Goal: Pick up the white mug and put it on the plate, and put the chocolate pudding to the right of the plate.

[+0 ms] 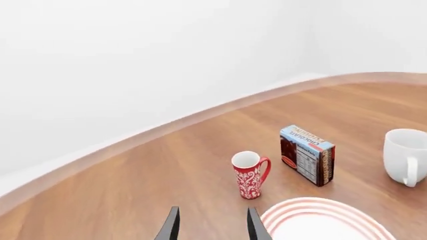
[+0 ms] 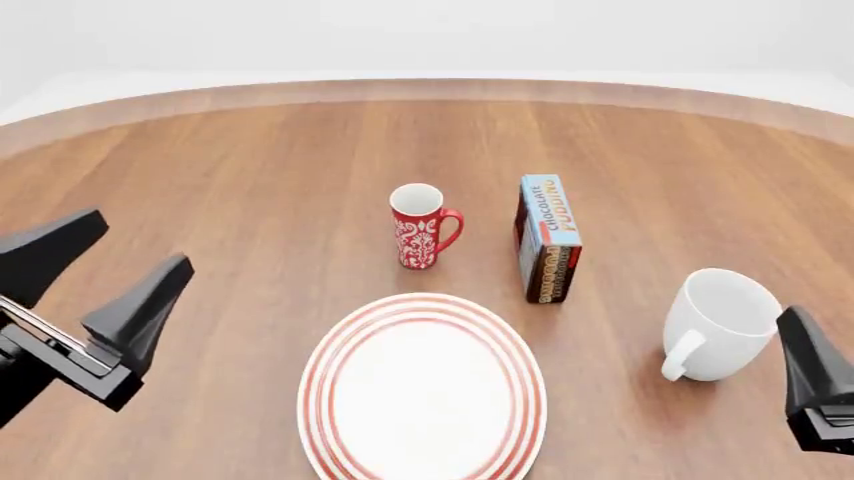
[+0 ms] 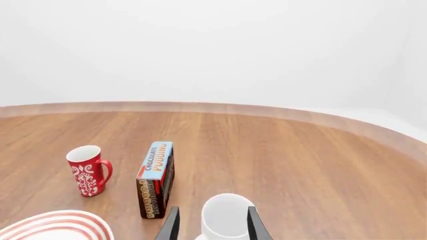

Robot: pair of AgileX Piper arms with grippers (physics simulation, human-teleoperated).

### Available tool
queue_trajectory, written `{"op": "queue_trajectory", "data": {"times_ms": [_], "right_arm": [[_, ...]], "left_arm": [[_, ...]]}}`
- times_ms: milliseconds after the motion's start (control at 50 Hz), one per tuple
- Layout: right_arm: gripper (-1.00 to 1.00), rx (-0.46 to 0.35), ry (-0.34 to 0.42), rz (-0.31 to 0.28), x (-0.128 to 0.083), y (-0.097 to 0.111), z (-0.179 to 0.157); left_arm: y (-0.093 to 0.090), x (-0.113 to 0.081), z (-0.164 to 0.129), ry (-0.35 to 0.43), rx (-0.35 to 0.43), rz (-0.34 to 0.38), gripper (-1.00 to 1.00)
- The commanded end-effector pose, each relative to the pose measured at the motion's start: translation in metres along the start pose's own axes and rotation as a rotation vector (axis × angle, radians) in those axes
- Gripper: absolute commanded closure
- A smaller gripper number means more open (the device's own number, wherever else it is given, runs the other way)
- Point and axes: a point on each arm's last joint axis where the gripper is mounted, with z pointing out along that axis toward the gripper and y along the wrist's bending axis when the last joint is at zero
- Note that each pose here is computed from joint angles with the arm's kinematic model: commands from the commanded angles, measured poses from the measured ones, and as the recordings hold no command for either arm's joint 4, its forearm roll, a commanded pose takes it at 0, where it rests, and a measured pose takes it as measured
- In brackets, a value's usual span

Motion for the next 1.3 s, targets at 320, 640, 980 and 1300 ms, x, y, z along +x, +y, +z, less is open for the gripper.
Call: {"op": "queue_trajectory", "data": {"times_ms": [320, 640, 980, 1300], "right_arm": [[-1.0, -0.001, -0.001, -0.001, 0.0, 0.0, 0.0], [-1.0, -0.002, -0.001, -0.002, 0.0, 0.0, 0.0], [-1.0, -0.004, -0.003, -0.004, 0.0, 0.0, 0.0], [-1.0, -0.005, -0.004, -0.002, -0.001, 0.0, 0.0]], "left_arm": [[-0.023, -0.004, 0.035, -0.004, 0.172, 0.012, -1.0], [-0.04, 0.0, 0.054, 0.009, 0.247, 0.001, -1.0], [-0.055, -0.002, 0.072, 0.026, 0.309, 0.002, -1.0], [-0.073, -0.004, 0.09, 0.036, 0.372, 0.02, -1.0]]}}
